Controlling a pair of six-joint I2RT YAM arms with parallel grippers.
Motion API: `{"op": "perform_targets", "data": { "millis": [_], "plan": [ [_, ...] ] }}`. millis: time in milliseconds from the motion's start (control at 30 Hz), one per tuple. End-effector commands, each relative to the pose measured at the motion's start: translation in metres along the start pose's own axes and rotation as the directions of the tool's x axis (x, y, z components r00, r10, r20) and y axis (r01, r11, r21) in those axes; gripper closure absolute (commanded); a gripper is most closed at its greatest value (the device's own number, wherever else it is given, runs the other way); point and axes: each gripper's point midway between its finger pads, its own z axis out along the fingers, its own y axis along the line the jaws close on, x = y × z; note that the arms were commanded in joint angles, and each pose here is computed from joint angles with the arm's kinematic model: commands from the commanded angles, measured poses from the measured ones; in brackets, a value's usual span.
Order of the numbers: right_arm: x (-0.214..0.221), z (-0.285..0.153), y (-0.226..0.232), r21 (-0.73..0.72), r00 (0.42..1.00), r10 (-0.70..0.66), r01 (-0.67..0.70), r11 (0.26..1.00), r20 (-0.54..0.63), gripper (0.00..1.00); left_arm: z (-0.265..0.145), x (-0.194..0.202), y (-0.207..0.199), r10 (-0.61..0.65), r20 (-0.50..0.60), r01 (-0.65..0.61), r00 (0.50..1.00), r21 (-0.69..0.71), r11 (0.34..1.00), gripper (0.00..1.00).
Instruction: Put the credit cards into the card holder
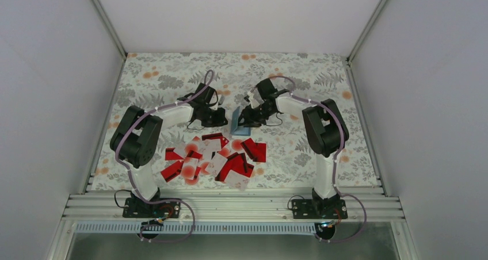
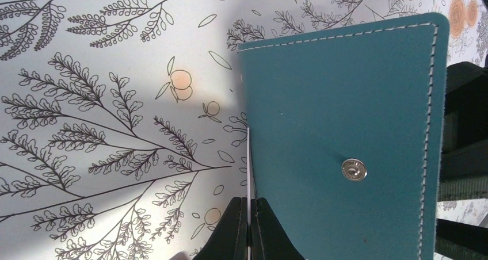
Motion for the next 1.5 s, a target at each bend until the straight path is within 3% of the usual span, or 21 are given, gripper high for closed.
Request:
{"op": "perform_targets", "data": {
  "millis": [0,967,1233,1467],
  "plan": [
    [0.001,-0.003,0.016,-0.046,0.999,-0.054,0.054,0.998,0.002,0.66,0.004,0.006,0.002,0.003,-0.020,-0.004,1.000,-0.003,1.000,0.98],
    [-0.028,0.009,0.059,-0.213,0.982,-0.188,0.189,0.959,0.027,0.65,-0.122,-0.001,-0.023,0.041,0.128,-0.019,0.991,-0.168,0.986,0.98],
    [-0.042,0.030,0.060,-0.211,0.985,-0.171,0.169,0.963,0.009,0.64,-0.145,-0.011,-0.041,0.068,0.165,-0.043,0.984,-0.149,0.988,0.98],
    [-0.046,0.045,0.053,-0.211,0.986,-0.166,0.159,0.964,-0.017,0.63,-0.141,-0.011,-0.052,0.075,0.170,-0.063,0.983,-0.077,0.995,0.98]
  ]
}}
